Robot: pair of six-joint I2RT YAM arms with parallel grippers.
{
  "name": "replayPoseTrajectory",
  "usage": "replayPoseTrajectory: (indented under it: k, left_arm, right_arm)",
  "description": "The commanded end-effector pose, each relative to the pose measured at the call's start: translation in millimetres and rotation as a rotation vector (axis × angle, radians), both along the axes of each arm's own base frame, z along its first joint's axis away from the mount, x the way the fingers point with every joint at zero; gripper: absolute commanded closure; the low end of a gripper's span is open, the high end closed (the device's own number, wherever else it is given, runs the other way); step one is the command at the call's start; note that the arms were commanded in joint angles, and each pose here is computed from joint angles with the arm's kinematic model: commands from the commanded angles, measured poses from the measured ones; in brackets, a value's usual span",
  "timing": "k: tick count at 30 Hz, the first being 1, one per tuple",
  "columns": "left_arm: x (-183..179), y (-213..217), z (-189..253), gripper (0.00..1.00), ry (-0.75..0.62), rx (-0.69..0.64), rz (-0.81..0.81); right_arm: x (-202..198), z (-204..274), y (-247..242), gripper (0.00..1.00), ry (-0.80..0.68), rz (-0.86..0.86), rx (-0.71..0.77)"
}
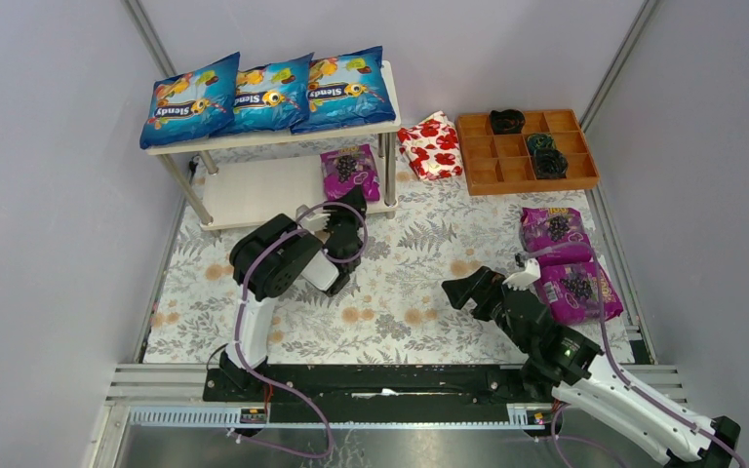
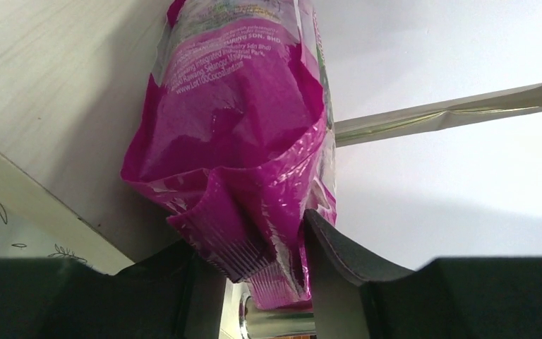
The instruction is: Place and organize the candy bags onto the shelf
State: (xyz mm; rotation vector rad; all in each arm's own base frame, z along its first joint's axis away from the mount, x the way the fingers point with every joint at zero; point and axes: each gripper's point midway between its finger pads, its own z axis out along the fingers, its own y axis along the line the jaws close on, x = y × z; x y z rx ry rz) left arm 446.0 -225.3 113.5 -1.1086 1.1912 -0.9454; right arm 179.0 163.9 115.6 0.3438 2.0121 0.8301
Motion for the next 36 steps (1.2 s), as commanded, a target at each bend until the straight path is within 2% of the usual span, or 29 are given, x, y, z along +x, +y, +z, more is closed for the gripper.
replayPoseTrajectory:
  k: [1, 8, 11, 18, 22, 26, 29, 36]
  left_arm:
    - [-3, -5, 34, 0.52, -0.098, -0.046, -0.042]
    - [-17, -5, 30, 0.34, -0.067, -0.052, -0.099]
    - [-31, -4, 33, 0.23, -0.056, -0.048, -0.145]
    - [-76, -2, 21, 0.19, 0.060, 0.006, -0.315]
    - [-110, -7, 5, 0.15, 0.255, 0.161, -0.480]
    - [-145, 9, 11, 0.14, 0.341, 0.376, -0.574]
    - [-171, 22, 33, 0.11, 0.304, 0.444, -0.661]
    - [-194, 34, 146, 0.01, 0.026, 0.637, -0.741]
  right_arm:
    - [2, 5, -5, 0.00, -0.019, -0.032, 0.012]
    - [1, 5, -8, 0.00, -0.020, -0.038, 0.010]
    - [0, 4, -10, 0.00, -0.015, -0.040, 0.000]
    - [1, 9, -10, 0.00, -0.030, -0.038, 0.004]
    - [-2, 7, -10, 0.00, -0.015, -0.016, -0.035]
    - [-4, 3, -18, 0.00, 0.007, -0.016, -0.114]
    - [-5, 0, -17, 0.00, 0.028, 0.003, -0.153]
    - [-1, -7, -3, 0.00, 0.083, 0.058, -0.239]
